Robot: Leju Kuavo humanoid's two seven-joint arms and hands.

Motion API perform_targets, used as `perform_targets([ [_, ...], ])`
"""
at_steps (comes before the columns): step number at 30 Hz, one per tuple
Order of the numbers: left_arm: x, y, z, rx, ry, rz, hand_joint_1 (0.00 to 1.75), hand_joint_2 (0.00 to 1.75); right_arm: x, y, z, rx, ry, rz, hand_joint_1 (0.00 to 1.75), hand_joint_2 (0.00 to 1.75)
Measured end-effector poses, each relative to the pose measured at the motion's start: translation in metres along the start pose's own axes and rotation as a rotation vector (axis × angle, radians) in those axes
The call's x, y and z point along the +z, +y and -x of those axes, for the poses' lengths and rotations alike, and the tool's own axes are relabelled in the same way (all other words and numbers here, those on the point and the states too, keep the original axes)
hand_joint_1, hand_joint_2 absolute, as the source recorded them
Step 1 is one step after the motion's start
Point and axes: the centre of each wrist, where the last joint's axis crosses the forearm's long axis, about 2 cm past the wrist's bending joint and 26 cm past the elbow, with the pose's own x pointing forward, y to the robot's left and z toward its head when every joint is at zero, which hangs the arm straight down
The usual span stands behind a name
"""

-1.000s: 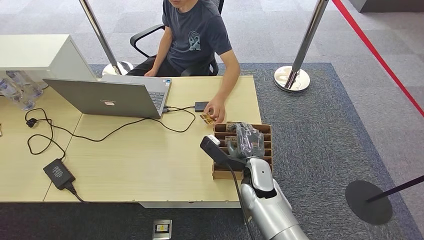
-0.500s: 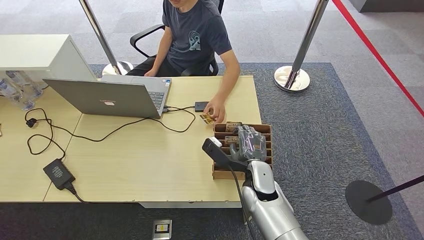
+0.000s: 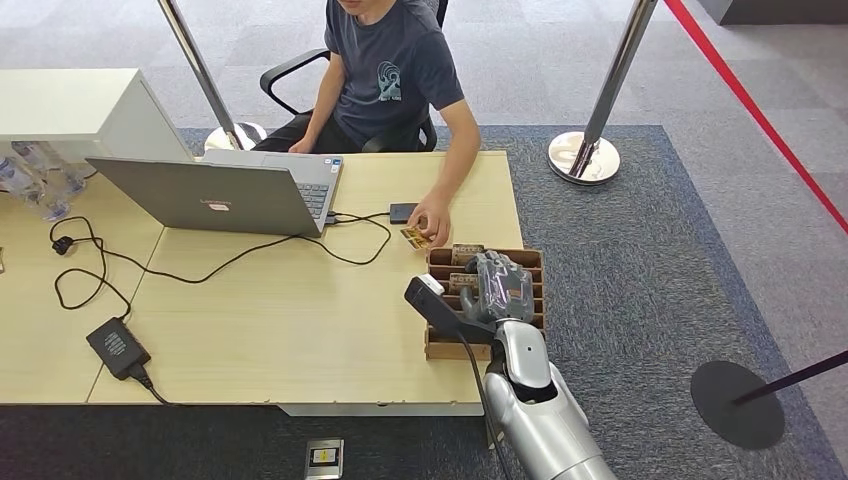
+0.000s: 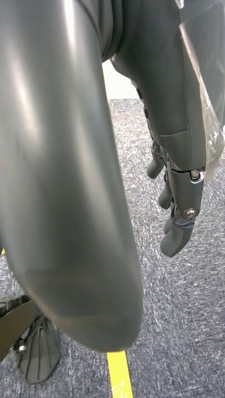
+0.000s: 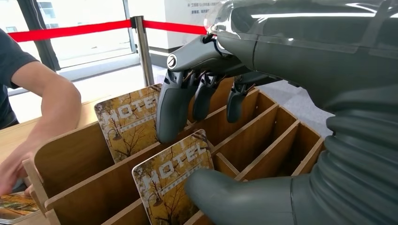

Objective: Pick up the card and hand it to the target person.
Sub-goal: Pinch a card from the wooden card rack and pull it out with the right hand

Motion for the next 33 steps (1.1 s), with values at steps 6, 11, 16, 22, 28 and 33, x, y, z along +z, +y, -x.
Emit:
perform_targets([
  [6,0.0001,-0.0007,-0.0001,-0.005,-0.003,0.003,0.00,0.00,-0.0003,-0.0008,0.0001,0.005,0.001,0.000,0.97,1.75],
  [11,0.0002,-0.0014,-0.0002,-0.009,-0.005,0.008,0.00,0.00,-0.0001,-0.0015,0.0006,0.006,0.005,0.002,1.01,1.75],
  [16,0.0003,-0.0017,-0.0003,-0.011,-0.005,0.010,0.00,0.00,0.0005,-0.0017,0.0015,0.008,0.006,0.002,1.06,1.75],
  [22,0.0003,-0.0019,-0.0004,-0.014,-0.005,0.013,0.00,0.00,0.0015,-0.0017,0.0028,0.011,0.008,0.002,1.19,1.75],
  [28,0.0003,-0.0021,-0.0005,-0.016,-0.006,0.013,0.00,0.00,0.0023,-0.0019,0.0045,0.011,0.015,0.005,1.21,1.75],
  [33,0.0003,-0.0021,-0.0005,-0.015,-0.006,0.013,0.00,0.00,0.0023,-0.0018,0.0050,0.012,0.013,0.006,1.14,1.75],
])
